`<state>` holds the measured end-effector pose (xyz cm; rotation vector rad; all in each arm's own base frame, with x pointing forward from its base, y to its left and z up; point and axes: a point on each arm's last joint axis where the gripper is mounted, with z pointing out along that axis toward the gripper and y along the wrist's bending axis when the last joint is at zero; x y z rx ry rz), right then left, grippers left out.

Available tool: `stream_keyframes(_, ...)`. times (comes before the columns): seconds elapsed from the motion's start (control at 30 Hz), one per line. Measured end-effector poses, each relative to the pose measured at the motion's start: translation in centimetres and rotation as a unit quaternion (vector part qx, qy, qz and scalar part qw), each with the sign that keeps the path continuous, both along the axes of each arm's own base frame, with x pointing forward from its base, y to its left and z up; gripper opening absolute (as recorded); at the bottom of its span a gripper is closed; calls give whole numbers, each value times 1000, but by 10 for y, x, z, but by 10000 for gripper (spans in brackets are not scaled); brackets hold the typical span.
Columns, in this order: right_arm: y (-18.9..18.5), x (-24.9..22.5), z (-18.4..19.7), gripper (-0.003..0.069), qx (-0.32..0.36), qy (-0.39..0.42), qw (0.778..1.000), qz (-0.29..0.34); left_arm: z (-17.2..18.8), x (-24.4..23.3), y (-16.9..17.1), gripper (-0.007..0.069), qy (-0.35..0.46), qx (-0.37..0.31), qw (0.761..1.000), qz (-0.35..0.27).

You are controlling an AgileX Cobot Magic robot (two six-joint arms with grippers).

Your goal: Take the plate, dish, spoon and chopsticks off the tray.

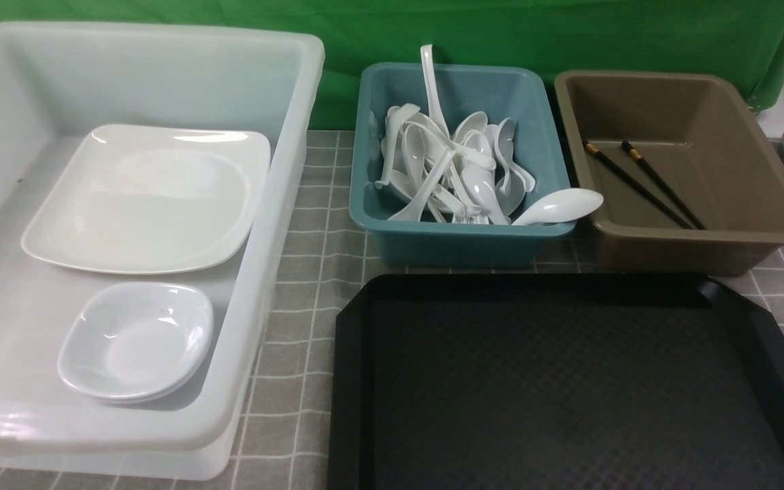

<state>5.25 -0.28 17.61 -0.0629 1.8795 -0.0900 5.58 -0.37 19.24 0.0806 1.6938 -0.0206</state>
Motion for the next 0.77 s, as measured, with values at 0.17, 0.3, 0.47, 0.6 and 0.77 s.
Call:
stream_keyframes(0.17, 0, 0, 0, 238, 0, 0, 1000, 0, 0, 0, 0, 1, 0, 0, 1000, 0)
stream_keyframes(0.3, 0, 0, 0, 238, 7, 0, 1000, -2, 0, 0, 0, 1, 0, 1, 1000, 0)
stream_keyframes(0.47, 0, 0, 0, 238, 10, 0, 1000, -3, 0, 0, 0, 1, 0, 1, 1000, 0)
stream_keyframes(0.6, 0, 0, 0, 238, 11, 0, 1000, -3, 0, 0, 0, 1, 0, 1, 1000, 0)
stream_keyframes(0.77, 0, 0, 0, 238, 11, 0, 1000, -3, 0, 0, 0, 1, 0, 1, 1000, 0)
